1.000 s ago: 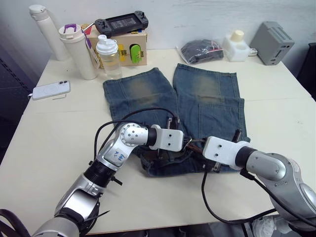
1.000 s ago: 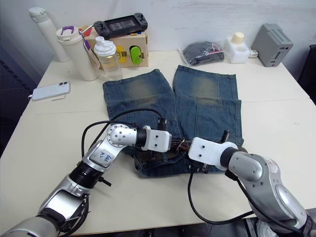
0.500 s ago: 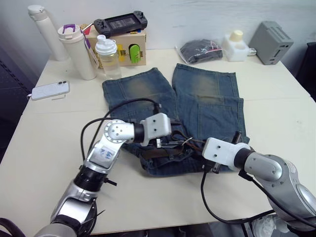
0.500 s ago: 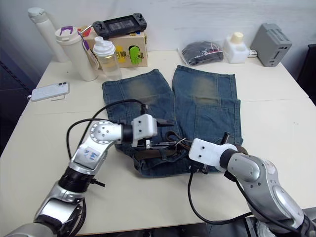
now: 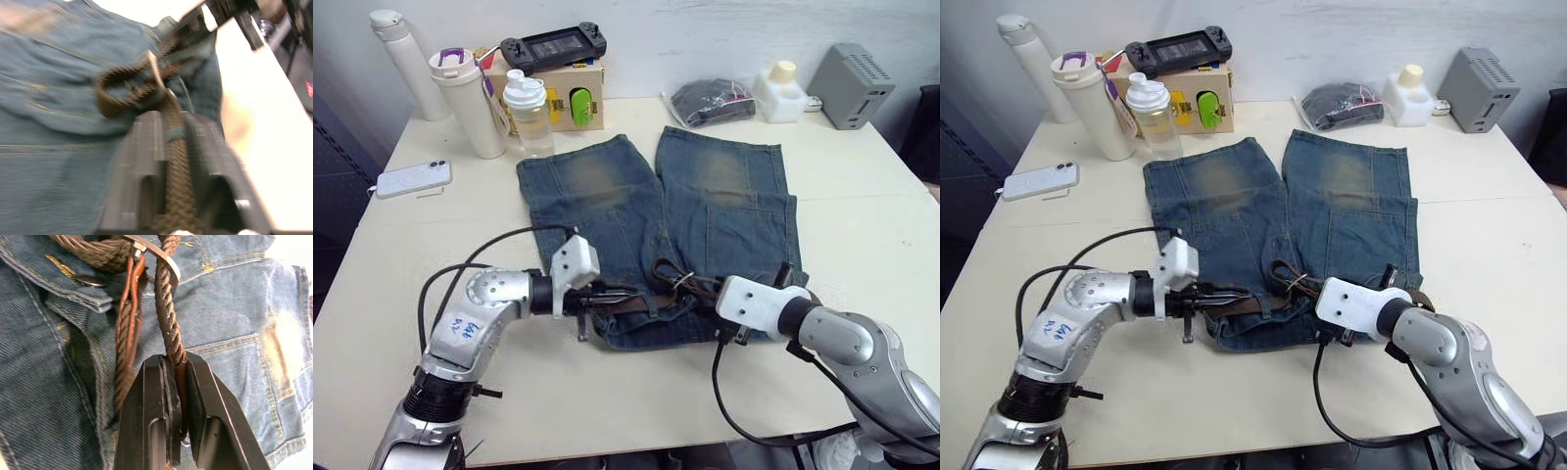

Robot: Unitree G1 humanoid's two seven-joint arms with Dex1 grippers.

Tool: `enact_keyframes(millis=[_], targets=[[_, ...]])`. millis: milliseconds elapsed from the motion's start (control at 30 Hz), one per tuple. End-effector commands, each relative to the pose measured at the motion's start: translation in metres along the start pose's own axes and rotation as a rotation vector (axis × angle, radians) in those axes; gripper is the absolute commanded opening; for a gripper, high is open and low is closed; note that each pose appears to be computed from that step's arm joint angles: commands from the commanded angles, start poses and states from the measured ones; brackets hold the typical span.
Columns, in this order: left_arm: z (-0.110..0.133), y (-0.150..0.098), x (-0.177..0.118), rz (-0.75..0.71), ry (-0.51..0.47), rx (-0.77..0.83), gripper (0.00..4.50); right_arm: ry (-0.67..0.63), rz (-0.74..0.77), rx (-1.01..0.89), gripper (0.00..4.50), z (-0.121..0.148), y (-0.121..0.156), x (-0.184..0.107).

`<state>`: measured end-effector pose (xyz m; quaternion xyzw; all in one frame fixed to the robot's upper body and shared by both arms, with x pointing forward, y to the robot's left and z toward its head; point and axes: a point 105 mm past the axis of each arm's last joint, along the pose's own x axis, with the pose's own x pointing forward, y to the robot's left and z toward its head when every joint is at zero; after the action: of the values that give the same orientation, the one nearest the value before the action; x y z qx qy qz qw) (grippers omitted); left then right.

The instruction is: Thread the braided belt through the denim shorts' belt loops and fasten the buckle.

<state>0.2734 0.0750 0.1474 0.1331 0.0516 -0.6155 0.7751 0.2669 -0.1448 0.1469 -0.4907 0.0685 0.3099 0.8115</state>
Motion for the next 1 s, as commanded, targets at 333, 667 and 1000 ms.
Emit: enact_keyframes(millis=[333, 667, 1000], targets=[[-0.058, -0.010, 0.004, -0.035, 0.248, 0.154, 0.04, 0.203, -0.048, -0.080, 0.00, -0.076, -0.011, -0.066], [-0.058, -0.014, 0.007, -0.025, 0.243, 0.167, 0.04, 0.319, -0.146, -0.108, 0.00, -0.111, -0.035, -0.079], [-0.060, -0.014, 0.000, 0.000, 0.260, 0.201, 0.00, 0.328, -0.063, -0.142, 0.95, -0.106, -0.011, -0.057]])
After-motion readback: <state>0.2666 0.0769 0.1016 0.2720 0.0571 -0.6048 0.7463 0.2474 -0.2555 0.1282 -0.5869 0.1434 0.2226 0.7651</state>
